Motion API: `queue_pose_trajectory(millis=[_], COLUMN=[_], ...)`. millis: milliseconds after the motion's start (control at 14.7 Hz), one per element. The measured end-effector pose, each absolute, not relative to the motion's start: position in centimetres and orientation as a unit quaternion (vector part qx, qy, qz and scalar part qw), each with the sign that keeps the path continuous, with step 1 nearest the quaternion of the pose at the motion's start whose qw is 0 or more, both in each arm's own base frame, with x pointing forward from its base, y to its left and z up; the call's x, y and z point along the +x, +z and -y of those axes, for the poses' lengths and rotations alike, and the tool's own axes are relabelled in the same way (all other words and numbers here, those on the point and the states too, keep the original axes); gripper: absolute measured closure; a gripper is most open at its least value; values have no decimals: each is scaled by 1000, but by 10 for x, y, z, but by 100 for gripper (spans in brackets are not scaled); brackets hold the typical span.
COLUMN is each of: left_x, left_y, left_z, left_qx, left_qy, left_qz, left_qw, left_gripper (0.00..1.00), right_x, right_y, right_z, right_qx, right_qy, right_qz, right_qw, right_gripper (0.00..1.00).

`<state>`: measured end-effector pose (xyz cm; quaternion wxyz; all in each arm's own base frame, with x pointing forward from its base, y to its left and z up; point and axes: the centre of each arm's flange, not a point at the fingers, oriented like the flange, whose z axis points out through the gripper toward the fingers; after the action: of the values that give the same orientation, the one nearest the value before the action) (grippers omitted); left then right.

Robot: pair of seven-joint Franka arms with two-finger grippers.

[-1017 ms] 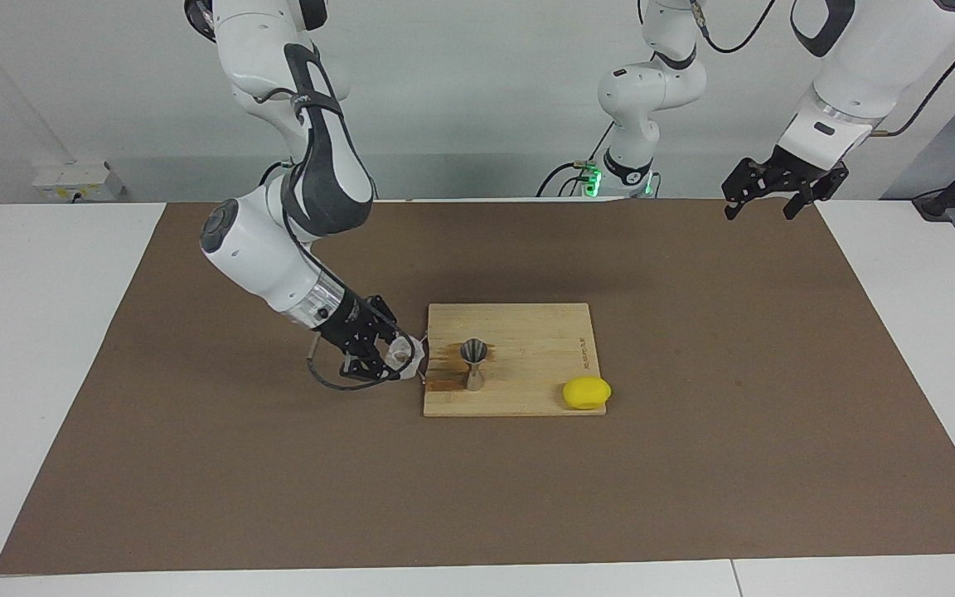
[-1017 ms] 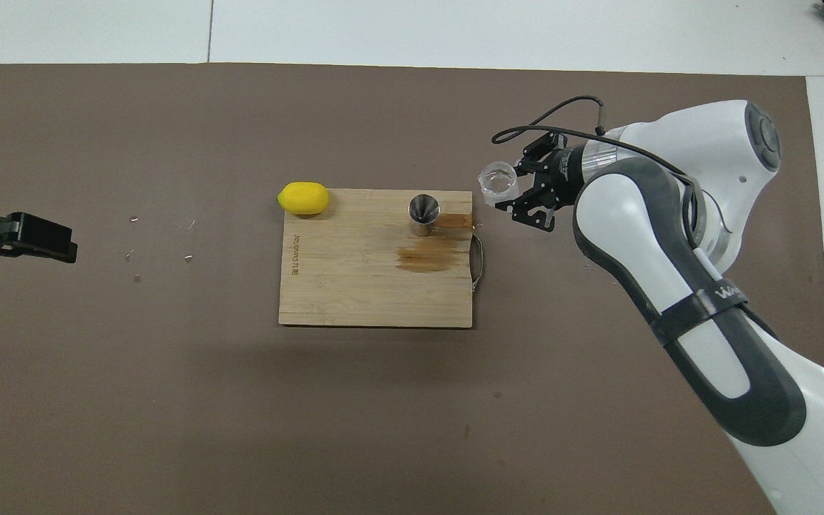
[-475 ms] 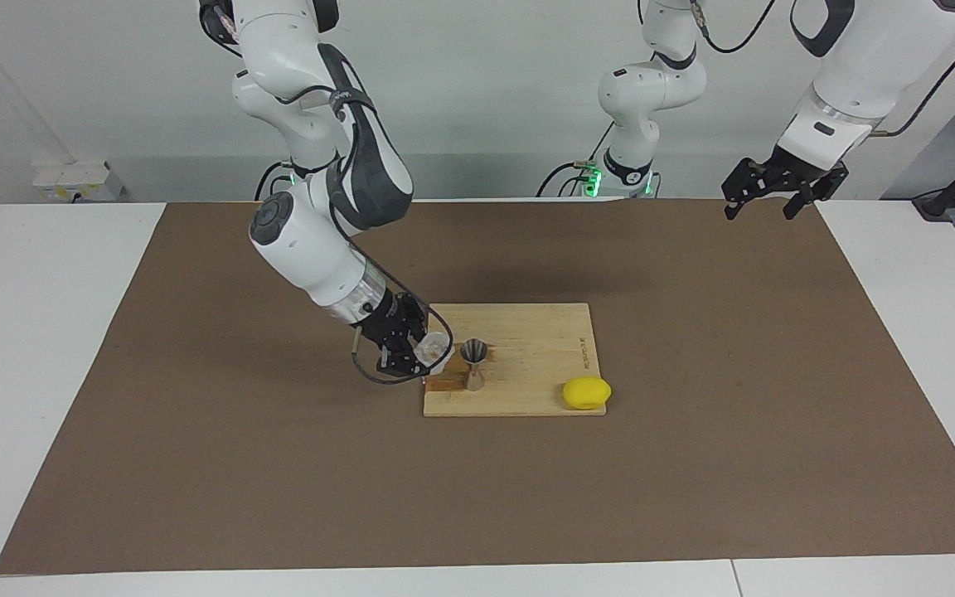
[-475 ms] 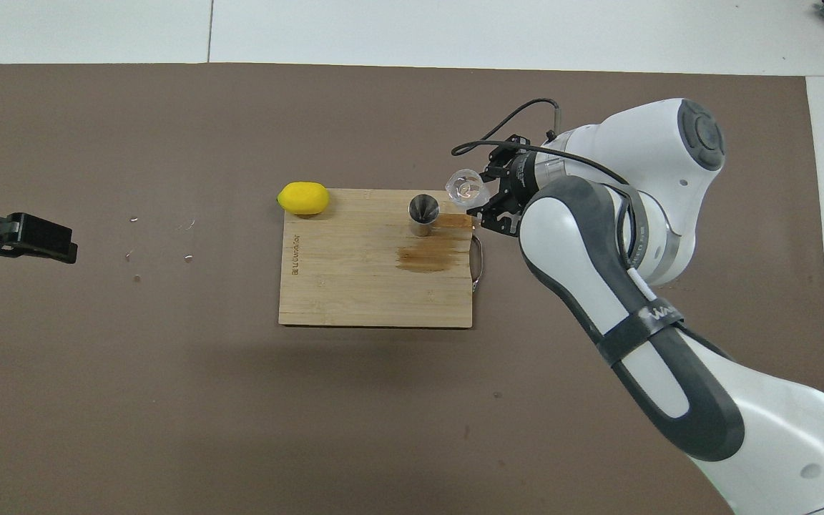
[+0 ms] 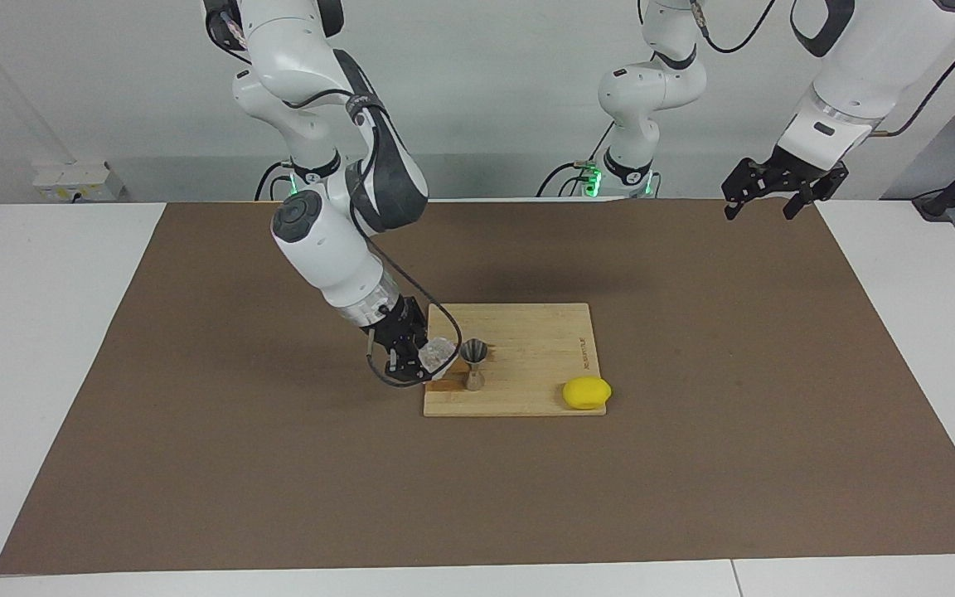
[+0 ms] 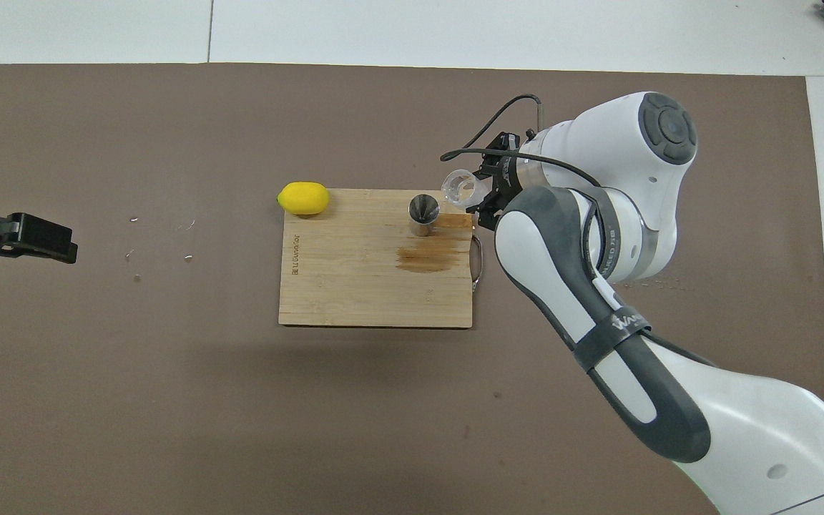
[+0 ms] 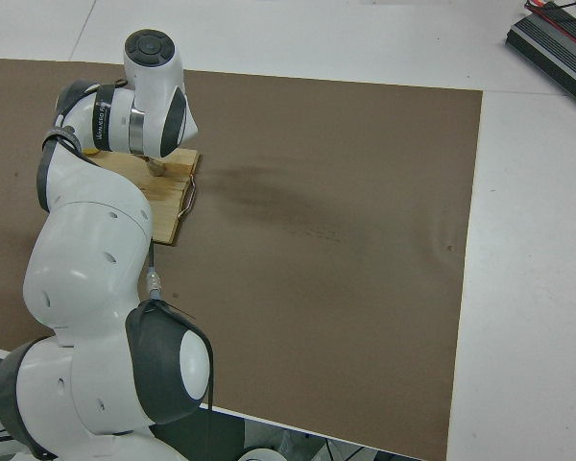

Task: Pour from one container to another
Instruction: 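Tilt the glass cup with the right gripper to pour into the silver cup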

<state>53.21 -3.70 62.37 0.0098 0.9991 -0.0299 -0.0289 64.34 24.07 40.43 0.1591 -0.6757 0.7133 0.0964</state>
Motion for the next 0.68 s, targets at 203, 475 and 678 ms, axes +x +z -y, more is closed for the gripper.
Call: queue_pose_trajectory(millis=[203, 475, 678], left_x=[532, 532, 532], left_y=[624, 624, 624], left_z=[37, 37, 37], left_qx=[999, 999, 999], left_qy=[-29, -29, -29], left_qz=[30, 30, 30], left_qw=[10, 10, 10], left_gripper=[0, 0, 0], right_x=[637, 634, 632], right_y=[405, 407, 411], right_z=[-255, -260, -266], right_qx=[-697, -715, -732], right_qy=[83, 65, 49], right_qz=[-698, -685, -671], right_qw=[142, 124, 105], right_gripper=[50, 50, 50])
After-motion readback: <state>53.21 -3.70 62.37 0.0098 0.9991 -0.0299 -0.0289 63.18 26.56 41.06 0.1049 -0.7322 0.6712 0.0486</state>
